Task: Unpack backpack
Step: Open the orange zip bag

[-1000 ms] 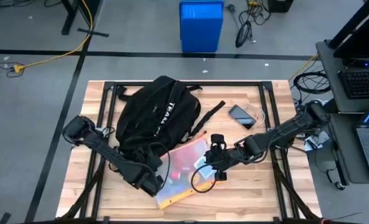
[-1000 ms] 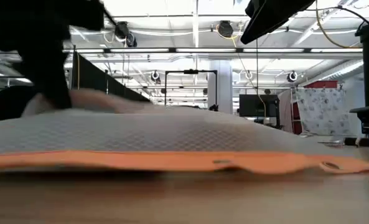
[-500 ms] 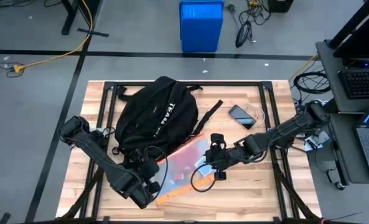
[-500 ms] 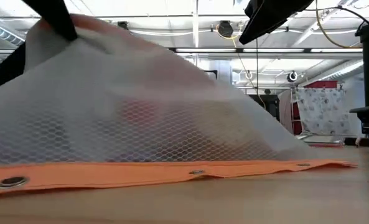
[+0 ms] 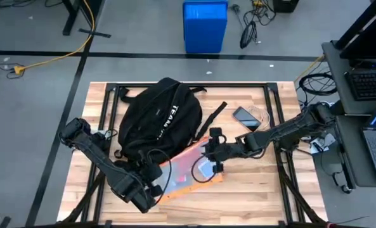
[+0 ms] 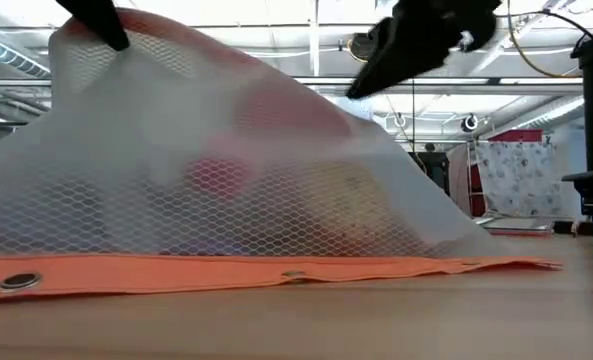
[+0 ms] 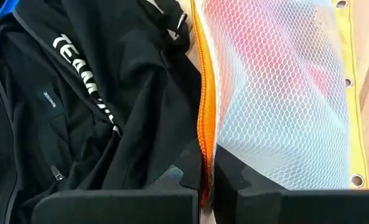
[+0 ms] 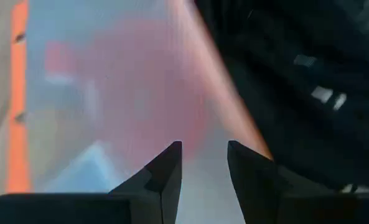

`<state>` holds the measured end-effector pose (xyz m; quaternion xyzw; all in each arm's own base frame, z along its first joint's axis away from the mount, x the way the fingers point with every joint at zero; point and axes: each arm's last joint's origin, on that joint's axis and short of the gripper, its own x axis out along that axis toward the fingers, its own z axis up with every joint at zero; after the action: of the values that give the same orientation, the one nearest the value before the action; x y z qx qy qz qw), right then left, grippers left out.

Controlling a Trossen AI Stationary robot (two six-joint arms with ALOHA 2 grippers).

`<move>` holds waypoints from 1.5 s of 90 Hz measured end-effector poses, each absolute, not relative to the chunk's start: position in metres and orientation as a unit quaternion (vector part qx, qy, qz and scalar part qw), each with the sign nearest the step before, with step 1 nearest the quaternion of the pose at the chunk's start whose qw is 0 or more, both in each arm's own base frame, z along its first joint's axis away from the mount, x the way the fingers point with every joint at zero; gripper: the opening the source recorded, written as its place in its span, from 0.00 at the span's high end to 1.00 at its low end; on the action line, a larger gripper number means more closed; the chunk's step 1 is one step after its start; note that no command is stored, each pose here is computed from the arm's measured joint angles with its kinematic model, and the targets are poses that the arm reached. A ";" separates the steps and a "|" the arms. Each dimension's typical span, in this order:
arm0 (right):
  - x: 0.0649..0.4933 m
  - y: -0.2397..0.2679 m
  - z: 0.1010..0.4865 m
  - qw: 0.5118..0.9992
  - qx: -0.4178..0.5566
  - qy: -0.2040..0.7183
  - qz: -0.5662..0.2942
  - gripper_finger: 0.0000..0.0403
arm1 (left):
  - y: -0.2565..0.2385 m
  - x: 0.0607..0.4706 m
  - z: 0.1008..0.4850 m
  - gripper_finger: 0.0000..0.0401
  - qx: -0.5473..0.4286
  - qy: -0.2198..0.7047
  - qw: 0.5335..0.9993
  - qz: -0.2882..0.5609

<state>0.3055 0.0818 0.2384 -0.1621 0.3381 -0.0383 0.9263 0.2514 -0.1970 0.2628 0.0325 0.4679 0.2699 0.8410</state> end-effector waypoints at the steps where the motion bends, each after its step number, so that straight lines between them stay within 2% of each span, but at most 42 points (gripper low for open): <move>1: 0.306 0.081 0.239 0.927 -0.165 0.335 -0.038 0.70 | -0.197 0.251 0.263 1.00 0.033 0.468 0.841 0.270; 15: 0.318 0.070 0.257 0.941 -0.144 0.306 -0.004 0.64 | -0.197 0.252 0.263 1.00 0.058 0.471 0.841 0.260; 34: 0.323 0.036 0.255 0.942 -0.072 0.326 0.045 0.55 | -0.196 0.253 0.264 1.00 0.112 0.470 0.842 0.241; 45: 0.321 0.016 0.251 0.931 -0.062 0.356 0.043 0.54 | -0.196 0.253 0.264 1.00 0.133 0.469 0.842 0.233; 53: 0.317 0.006 0.247 0.920 -0.013 0.384 0.081 0.54 | -0.196 0.253 0.264 1.00 0.138 0.463 0.843 0.237; 62: 0.313 0.004 0.245 0.907 0.042 0.399 0.131 0.58 | -0.195 0.254 0.265 1.00 0.153 0.448 0.847 0.243; 81: 0.312 0.007 0.242 0.904 0.012 0.401 0.152 0.65 | -0.195 0.254 0.266 1.00 0.167 0.438 0.848 0.247; 88: 0.312 0.012 0.242 0.903 0.004 0.400 0.159 0.76 | -0.195 0.254 0.266 1.00 0.166 0.437 0.848 0.248; 94: 0.311 0.018 0.242 0.901 -0.006 0.399 0.171 0.90 | -0.195 0.254 0.266 1.00 0.165 0.437 0.848 0.249; 99: 0.311 0.023 0.242 0.899 -0.019 0.397 0.183 0.96 | -0.194 0.254 0.266 1.00 0.167 0.434 0.849 0.251; 120: 0.309 0.056 0.253 0.903 -0.082 0.387 0.170 1.00 | -0.187 0.260 0.267 1.00 0.141 0.403 0.856 0.290; 135: 0.307 0.086 0.270 0.915 -0.139 0.363 0.105 1.00 | -0.182 0.270 0.268 0.96 0.113 0.388 0.865 0.299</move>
<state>0.3074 0.0856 0.2703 -0.1394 0.3633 0.1046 0.9153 0.2702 -0.1822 0.2676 0.1129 0.3877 0.2990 0.8647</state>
